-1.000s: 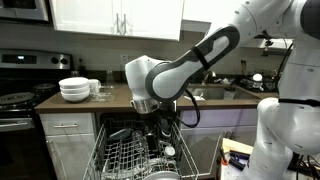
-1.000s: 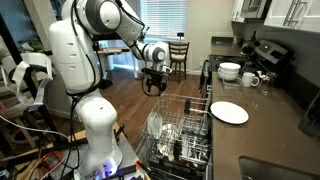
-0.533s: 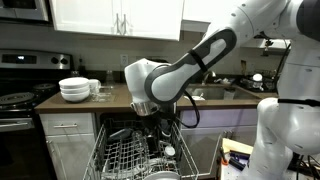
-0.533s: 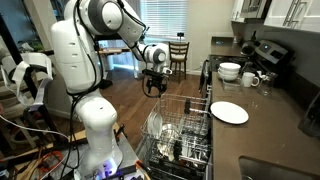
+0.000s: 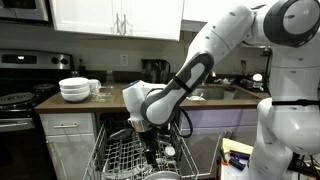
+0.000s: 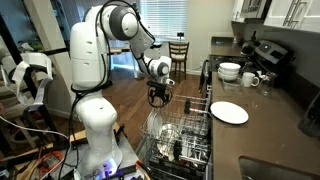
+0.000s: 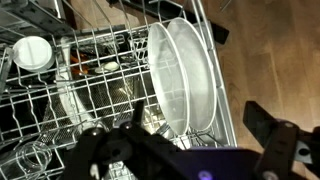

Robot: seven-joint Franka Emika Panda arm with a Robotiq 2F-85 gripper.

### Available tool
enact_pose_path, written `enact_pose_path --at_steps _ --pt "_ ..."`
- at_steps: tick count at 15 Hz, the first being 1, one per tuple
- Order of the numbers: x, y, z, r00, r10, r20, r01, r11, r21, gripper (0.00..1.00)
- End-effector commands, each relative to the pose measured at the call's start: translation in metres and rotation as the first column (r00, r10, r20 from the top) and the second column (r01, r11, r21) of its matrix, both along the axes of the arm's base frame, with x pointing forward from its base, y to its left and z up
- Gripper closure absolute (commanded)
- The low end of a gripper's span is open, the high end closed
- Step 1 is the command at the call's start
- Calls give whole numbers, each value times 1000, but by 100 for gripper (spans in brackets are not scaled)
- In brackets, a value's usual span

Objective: Pick up the plate from the kitchen plates holder and put it on top of the other plate on the shelf

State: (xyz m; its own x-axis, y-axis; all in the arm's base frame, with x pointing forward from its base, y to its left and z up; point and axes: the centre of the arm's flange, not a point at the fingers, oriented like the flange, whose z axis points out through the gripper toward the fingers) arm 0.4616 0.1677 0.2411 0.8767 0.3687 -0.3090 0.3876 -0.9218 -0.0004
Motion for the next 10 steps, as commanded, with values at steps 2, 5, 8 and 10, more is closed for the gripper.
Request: enact_pose_path --at_steps 2,5,8,10 --pt "14 -2 -38 995 93 44 -94 995 13 0" --pt "18 -4 -61 993 113 45 -114 993 34 0" --pt "20 -5 -84 992 123 25 -124 991 54 0" --pt "20 -7 -96 992 129 8 -129 990 65 10"
